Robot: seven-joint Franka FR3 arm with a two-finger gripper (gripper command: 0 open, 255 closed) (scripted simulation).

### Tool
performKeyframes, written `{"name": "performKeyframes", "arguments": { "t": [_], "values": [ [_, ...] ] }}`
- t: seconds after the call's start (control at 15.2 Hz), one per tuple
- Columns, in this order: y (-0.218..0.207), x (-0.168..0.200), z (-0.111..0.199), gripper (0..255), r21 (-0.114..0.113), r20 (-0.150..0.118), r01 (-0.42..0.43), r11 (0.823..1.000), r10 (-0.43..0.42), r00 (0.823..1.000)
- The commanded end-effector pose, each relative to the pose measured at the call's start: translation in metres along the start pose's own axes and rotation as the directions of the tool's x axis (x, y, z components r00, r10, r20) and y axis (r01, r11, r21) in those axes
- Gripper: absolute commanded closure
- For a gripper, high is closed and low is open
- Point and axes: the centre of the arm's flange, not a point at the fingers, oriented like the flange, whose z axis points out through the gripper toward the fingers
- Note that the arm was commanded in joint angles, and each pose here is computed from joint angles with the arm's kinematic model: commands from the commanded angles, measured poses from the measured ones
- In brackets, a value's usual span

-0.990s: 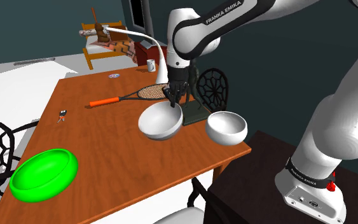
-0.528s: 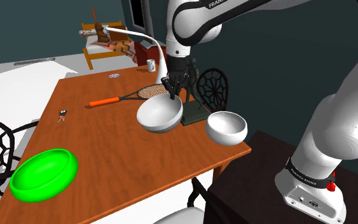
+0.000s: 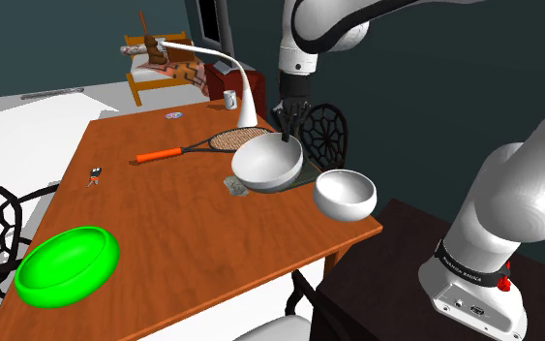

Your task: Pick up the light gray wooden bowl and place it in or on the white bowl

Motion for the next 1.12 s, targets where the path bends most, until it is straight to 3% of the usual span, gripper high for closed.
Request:
{"name": "performKeyframes", "arguments": {
  "t": [0.0,1.06],
  "values": [
    [0.022,-0.014,-0.007,255,0.001,0.000,0.001,1.000,-0.001,1.000],
    [0.197,-0.124,-0.062,255,0.001,0.000,0.001,1.000,-0.001,1.000]
  ]
}}
